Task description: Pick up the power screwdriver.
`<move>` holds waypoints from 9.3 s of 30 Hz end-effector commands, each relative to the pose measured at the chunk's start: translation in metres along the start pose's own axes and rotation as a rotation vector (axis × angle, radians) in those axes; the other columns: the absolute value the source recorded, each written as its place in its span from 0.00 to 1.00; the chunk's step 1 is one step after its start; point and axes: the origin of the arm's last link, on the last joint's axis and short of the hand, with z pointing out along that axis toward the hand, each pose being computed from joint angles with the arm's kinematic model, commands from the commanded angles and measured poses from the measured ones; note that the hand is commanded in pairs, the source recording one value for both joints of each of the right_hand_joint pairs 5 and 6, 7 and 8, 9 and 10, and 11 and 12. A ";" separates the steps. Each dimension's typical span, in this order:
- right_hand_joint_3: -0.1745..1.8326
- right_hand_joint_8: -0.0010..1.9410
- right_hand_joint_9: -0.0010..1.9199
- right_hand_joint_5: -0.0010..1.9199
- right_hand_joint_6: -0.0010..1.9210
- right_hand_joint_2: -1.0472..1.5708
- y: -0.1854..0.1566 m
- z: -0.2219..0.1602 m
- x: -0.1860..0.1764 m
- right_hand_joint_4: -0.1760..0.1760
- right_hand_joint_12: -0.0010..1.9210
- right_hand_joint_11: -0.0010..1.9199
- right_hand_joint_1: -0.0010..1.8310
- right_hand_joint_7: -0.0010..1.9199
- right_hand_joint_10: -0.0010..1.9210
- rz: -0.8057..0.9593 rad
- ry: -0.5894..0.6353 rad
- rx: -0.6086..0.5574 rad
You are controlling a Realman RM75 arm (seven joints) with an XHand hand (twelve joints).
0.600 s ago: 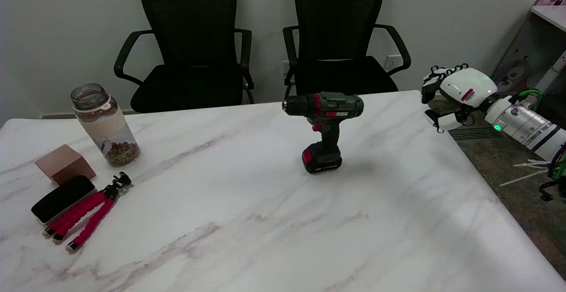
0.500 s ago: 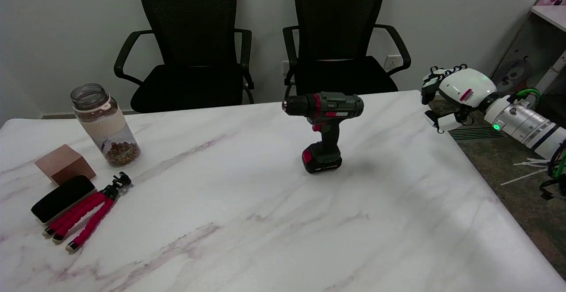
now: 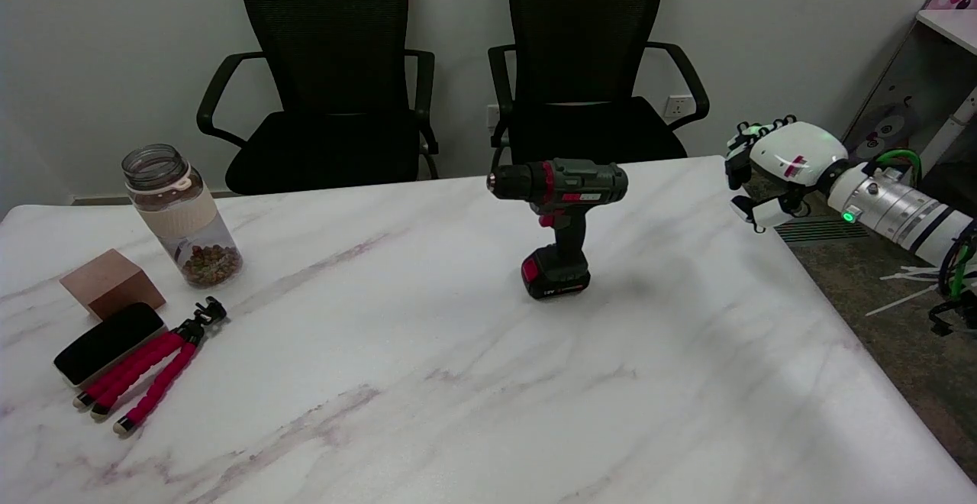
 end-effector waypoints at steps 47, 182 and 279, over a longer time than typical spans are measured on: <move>0.58 0.25 0.25 0.25 0.25 0.39 -0.014 0.016 0.002 0.54 0.32 0.32 0.47 0.25 0.25 0.718 0.038 -0.082; 0.56 0.27 0.20 0.27 0.27 0.28 -0.226 0.091 -0.074 1.00 0.26 0.26 0.47 0.27 0.20 1.583 0.170 0.047; 0.57 0.34 0.22 0.35 0.35 0.40 -0.247 0.092 -0.073 1.00 0.24 0.24 0.50 0.35 0.22 1.871 0.143 0.115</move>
